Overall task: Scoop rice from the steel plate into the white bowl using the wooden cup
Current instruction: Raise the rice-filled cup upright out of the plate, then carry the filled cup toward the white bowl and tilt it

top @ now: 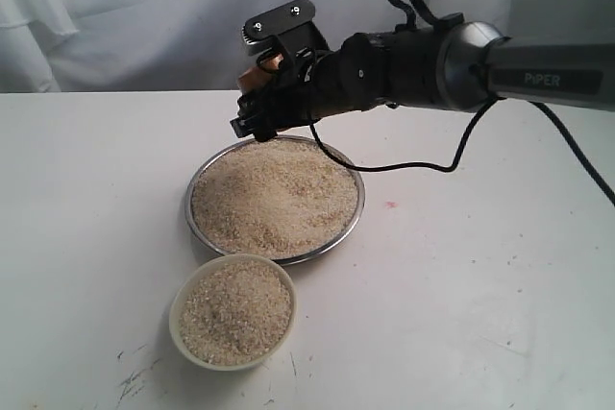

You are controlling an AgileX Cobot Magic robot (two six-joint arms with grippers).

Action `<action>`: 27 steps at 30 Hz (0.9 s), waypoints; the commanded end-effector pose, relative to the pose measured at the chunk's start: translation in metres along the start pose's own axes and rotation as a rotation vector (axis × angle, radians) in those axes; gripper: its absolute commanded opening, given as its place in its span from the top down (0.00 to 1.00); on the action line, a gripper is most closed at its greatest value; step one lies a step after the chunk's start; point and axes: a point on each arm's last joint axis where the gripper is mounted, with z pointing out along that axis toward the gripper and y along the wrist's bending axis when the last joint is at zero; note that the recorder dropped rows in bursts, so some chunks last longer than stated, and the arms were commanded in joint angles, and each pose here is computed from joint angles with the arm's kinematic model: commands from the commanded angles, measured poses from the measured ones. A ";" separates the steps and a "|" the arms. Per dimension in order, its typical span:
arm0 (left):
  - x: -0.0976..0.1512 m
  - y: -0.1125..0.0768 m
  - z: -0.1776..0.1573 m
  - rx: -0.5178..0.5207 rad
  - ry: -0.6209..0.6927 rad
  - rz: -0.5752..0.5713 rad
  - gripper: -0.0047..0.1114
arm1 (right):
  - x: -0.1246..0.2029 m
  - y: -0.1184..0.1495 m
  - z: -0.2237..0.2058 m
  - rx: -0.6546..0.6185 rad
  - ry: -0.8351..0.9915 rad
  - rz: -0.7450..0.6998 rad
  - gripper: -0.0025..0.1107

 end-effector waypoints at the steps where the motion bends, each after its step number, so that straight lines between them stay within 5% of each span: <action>1: 0.001 0.000 0.000 0.002 -0.007 -0.004 0.96 | -0.010 0.009 -0.007 0.016 -0.079 -0.009 0.98; 6: 0.001 0.000 0.000 0.002 -0.007 -0.004 0.96 | -0.004 0.010 -0.030 0.038 -0.223 -0.033 0.98; 19: 0.001 0.000 0.000 0.002 -0.007 -0.004 0.96 | 0.046 0.020 -0.086 0.008 -0.243 -0.095 0.98; 27: 0.001 0.000 0.000 0.002 -0.007 -0.004 0.96 | 0.063 0.029 -0.111 -0.034 -0.200 -0.313 0.98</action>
